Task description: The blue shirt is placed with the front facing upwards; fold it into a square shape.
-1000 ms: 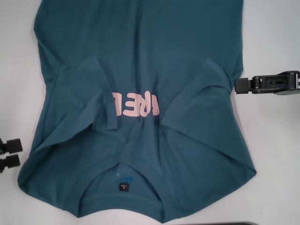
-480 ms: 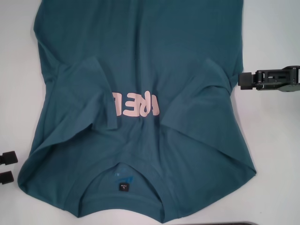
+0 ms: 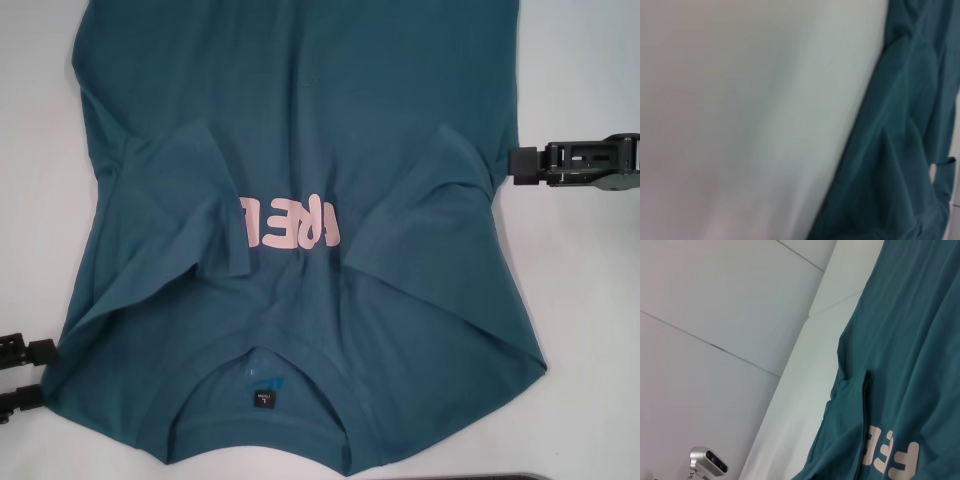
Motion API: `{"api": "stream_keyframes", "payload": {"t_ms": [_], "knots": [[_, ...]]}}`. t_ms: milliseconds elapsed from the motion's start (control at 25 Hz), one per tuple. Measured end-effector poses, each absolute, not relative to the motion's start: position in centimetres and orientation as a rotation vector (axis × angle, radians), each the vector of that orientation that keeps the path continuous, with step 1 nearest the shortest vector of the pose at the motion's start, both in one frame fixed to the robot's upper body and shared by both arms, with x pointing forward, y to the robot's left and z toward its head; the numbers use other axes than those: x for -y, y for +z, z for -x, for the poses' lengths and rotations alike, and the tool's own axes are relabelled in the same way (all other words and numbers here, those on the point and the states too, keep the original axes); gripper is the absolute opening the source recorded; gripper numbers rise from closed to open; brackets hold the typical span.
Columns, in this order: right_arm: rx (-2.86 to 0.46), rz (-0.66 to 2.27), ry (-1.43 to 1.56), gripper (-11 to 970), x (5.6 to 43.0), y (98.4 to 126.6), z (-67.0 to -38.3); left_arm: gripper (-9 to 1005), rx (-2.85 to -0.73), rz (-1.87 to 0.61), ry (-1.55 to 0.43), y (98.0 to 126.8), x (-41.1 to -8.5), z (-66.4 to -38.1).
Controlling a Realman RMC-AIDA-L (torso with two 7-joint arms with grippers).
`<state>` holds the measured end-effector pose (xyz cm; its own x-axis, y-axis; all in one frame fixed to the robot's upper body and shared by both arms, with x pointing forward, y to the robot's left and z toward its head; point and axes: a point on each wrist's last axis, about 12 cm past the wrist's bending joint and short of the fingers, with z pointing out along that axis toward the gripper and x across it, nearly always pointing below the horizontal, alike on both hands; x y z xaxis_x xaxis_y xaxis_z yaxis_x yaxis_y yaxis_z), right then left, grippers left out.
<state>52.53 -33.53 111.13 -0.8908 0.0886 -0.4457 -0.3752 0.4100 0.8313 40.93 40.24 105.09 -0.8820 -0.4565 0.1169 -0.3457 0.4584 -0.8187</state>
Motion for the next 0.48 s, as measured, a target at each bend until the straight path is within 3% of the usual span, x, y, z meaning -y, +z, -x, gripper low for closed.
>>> {"api": "stream_keyframes", "payload": {"t_ms": [480], "knots": [[-2.245, 0.240, 1.487, 732, 33.54, 111.24, -52.64, 736, -2.576, 0.720, -1.383, 105.16, -40.51, -40.93]]}}
